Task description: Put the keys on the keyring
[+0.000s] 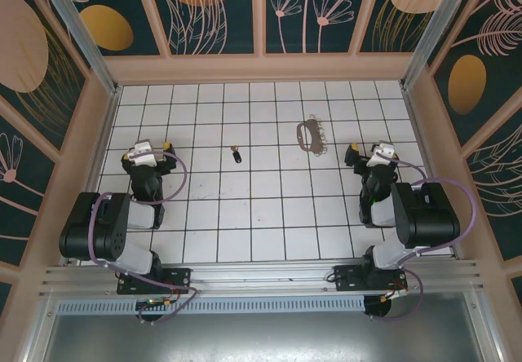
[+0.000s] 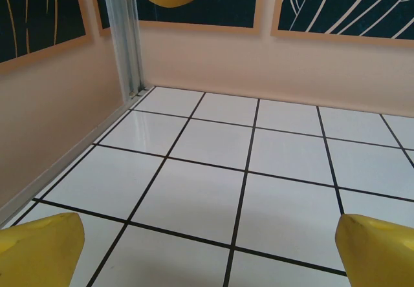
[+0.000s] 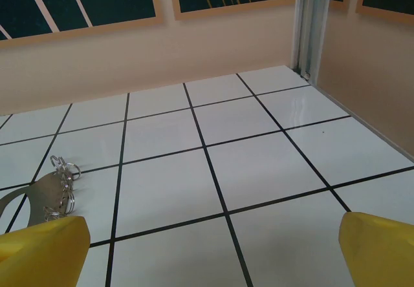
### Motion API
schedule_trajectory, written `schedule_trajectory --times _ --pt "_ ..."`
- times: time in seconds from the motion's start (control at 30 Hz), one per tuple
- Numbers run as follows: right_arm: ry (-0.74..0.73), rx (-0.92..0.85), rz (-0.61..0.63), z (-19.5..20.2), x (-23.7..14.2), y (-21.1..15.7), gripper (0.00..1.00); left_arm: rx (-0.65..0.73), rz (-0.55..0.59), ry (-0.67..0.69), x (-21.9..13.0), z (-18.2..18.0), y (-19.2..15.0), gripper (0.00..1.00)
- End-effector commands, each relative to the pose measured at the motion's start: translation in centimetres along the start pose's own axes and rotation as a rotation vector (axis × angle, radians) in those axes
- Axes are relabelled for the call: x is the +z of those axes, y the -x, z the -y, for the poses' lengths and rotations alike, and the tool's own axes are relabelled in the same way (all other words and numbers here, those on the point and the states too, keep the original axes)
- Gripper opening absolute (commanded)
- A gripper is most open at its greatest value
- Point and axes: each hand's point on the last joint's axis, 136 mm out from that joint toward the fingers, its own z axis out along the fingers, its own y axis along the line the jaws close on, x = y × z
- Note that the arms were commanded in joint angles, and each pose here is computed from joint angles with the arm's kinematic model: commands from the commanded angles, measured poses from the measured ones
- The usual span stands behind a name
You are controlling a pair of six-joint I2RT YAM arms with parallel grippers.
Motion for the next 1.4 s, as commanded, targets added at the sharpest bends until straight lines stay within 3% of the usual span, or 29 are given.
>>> schedule_trajectory --times 0.0,1.17,1.23,1.37 --pt "-0.021 0.018 0.044 0.3 -0.2 0.9 0.99 -0.021 0.025 -0.005 -0.1 0.0 0.5 0.99" --pt "0.008 0.014 0.050 0.0 -0.4 0.9 0.99 -0.007 0.025 -0.035 0.0 0.5 0.7 0.99" --pt "0.047 -0.004 0.060 -0.8 -0.8 1.2 0.99 0.025 0.001 -0.105 0.3 1.9 1.1 0.99" --pt "0.034 -0.030 0.090 -1.2 -1.8 2.7 0.99 -0.010 -0.070 -0.047 0.9 1.3 2.0 0.99"
